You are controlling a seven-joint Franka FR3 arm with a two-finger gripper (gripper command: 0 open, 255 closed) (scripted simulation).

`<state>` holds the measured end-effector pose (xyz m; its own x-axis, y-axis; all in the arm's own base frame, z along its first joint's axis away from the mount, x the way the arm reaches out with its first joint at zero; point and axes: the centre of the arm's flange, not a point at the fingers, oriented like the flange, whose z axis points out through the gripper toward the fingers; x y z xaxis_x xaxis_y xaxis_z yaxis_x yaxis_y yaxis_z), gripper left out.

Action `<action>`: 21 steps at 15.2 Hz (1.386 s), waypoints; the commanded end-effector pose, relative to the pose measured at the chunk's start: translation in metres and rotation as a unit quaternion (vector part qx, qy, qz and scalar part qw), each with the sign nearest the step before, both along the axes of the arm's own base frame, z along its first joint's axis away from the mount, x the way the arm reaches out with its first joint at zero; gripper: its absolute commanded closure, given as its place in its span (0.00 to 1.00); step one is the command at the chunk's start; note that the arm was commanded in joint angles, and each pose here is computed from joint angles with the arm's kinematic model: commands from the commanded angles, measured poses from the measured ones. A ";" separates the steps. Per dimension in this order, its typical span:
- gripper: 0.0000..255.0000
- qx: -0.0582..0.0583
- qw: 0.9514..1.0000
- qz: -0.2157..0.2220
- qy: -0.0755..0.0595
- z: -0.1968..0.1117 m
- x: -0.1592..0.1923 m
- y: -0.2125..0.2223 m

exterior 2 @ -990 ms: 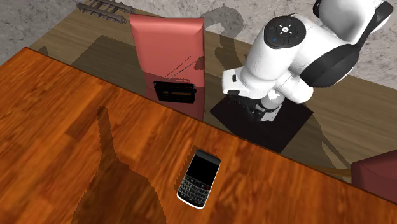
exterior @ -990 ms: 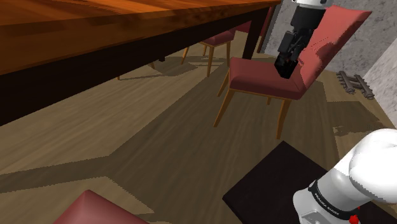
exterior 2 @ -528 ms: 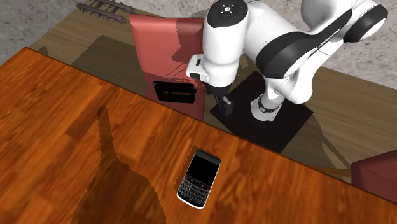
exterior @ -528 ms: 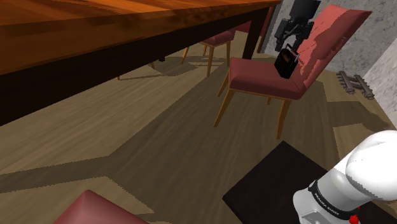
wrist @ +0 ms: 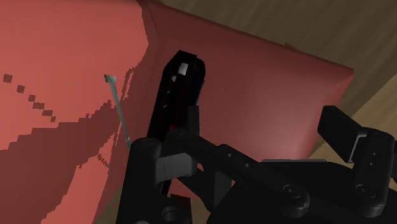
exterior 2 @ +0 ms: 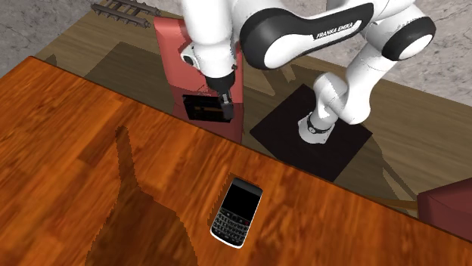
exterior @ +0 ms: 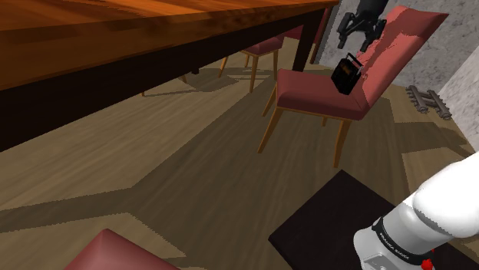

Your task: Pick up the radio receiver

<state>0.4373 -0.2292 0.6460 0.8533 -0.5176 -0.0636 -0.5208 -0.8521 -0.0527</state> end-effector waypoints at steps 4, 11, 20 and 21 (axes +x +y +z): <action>0.00 0.014 0.996 -0.089 0.004 0.006 0.007 -0.071; 0.00 0.021 0.991 -0.129 0.005 -0.013 0.004 -0.103; 1.00 0.021 0.991 -0.129 0.005 -0.032 0.000 -0.099; 1.00 0.020 0.991 -0.129 0.005 -0.032 0.000 -0.099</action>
<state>0.4372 -0.3285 0.6168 0.6913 -0.7170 -0.0890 -0.7225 -0.6867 -0.0798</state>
